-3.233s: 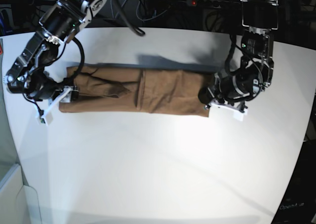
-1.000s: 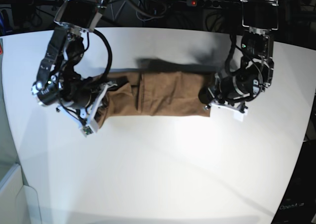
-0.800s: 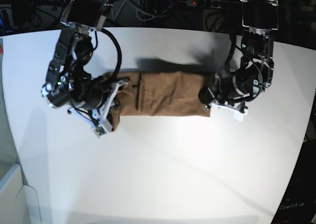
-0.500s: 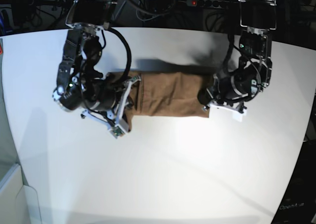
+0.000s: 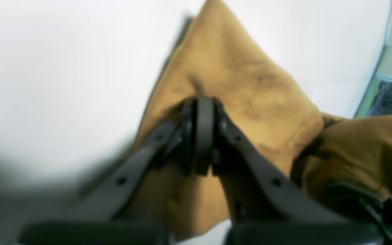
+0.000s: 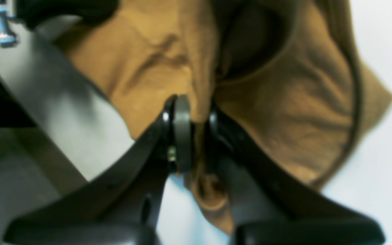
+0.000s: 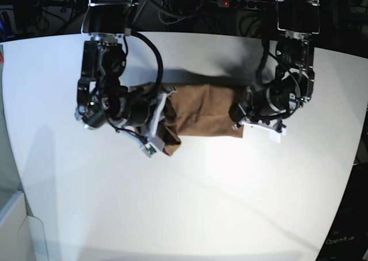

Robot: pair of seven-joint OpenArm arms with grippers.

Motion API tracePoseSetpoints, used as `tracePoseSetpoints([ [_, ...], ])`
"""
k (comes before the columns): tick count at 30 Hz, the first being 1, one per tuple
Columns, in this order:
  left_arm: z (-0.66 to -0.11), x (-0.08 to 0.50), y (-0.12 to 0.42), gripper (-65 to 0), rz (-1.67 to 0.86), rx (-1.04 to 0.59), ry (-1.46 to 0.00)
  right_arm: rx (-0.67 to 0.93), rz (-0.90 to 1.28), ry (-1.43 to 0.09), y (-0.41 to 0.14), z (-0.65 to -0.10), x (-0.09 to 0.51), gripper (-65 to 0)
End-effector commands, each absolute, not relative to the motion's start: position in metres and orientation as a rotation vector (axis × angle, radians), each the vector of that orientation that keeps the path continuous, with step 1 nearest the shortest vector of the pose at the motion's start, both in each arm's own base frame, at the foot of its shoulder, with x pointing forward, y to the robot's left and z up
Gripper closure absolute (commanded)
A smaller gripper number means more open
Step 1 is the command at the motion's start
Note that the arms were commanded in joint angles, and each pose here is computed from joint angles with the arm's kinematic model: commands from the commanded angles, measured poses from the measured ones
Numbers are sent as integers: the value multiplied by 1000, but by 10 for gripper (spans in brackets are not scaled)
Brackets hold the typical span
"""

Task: Fold the T-shirt properly
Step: 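Lay the right-held end over the folded stack beside the left gripper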

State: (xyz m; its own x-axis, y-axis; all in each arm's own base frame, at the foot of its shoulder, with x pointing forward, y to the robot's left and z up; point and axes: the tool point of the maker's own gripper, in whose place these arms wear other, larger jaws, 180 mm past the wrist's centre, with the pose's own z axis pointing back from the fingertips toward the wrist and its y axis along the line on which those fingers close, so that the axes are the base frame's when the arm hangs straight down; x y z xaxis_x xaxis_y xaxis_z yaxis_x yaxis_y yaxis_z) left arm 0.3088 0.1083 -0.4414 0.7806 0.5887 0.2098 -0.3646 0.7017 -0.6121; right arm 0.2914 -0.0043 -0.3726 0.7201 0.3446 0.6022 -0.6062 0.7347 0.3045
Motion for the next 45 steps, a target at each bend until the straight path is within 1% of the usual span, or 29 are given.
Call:
tracePoseSetpoints([
  [1, -443, 305, 112, -22, 537, -554, -399, 548, 563, -609, 5, -357, 302, -38],
  [8, -439, 307, 105, -22, 536, -571, -405, 598, 712, -608, 50, -351, 289, -36],
  [12, -442, 306, 103, -22, 538, -568, -396, 700, 783, -654, 82, -330, 285, -38],
  [14, -441, 306, 102, -22, 537, -571, -398, 733, 802, -676, 89, -319, 288, -39],
  [22, -443, 305, 106, -22, 537, -559, -397, 712, 819, -680, 85, -315, 294, -41],
  [26, -443, 305, 106, -22, 537, -559, -397, 702, 833, -645, 86, -319, 290, -41],
  [32, -442, 306, 106, -22, 536, -560, -399, 718, 874, -641, 98, -318, 282, -41],
  [40, -442, 304, 106, -22, 534, -562, -399, 750, 852, -688, 103, -312, 287, -41],
  [45, -441, 304, 105, -22, 536, -568, -398, 766, 837, -643, 106, -326, 287, -41],
])
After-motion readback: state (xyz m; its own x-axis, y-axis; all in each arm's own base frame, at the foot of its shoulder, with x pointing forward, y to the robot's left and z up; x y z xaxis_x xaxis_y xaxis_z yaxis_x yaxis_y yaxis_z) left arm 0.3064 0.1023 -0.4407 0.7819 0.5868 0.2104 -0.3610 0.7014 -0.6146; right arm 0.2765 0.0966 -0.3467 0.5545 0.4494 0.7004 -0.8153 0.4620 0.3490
